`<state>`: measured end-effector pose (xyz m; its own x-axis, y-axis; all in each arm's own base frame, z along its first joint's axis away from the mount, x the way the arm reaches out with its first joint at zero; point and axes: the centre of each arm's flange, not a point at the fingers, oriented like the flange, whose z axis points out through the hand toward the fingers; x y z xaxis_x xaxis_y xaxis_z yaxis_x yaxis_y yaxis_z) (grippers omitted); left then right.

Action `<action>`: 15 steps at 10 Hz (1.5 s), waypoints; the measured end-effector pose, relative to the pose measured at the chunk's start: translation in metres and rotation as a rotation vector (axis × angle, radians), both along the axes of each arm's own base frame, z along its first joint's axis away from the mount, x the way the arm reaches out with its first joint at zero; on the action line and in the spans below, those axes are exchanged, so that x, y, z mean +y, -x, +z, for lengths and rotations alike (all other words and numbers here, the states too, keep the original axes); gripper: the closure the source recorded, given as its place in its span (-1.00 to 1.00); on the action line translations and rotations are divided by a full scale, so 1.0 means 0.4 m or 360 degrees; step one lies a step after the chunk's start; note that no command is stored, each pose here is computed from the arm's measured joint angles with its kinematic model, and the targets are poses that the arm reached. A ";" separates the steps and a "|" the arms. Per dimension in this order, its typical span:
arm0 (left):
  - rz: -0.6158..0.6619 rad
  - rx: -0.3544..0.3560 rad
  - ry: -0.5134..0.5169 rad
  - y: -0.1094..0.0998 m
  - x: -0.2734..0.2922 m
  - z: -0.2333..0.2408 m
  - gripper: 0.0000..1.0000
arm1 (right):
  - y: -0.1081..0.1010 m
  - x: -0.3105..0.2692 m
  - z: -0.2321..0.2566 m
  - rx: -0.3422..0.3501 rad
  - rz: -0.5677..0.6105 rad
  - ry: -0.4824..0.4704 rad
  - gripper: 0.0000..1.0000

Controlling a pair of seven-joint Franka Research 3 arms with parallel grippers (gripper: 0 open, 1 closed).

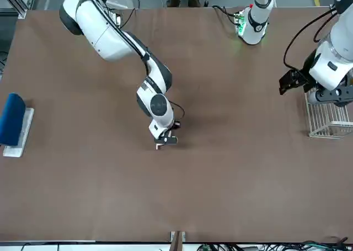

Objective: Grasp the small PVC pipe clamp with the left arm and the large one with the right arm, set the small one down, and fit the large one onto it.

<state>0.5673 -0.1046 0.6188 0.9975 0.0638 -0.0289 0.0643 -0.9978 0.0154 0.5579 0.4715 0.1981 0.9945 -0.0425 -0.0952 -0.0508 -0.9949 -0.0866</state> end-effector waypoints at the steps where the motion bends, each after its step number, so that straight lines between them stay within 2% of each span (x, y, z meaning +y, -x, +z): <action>1: -0.0001 0.0001 0.0000 0.000 -0.001 0.000 -0.99 | 0.001 0.001 0.000 0.0000 0.0000 0.0000 0.82; 7: -0.0035 0.0027 0.0003 0.000 -0.065 -0.025 -0.99 | 0.005 0.007 0.002 -0.0013 0.0020 0.0006 0.82; 15: -0.0034 0.0029 0.0003 -0.001 -0.067 -0.028 -0.99 | 0.018 0.025 0.005 -0.0045 0.0106 0.0014 0.81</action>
<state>0.5676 -0.1315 0.6077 0.9980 0.0423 -0.0469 0.0431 -0.9989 0.0162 0.5507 0.4814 0.2001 0.9975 0.0232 -0.0672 0.0179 -0.9968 -0.0785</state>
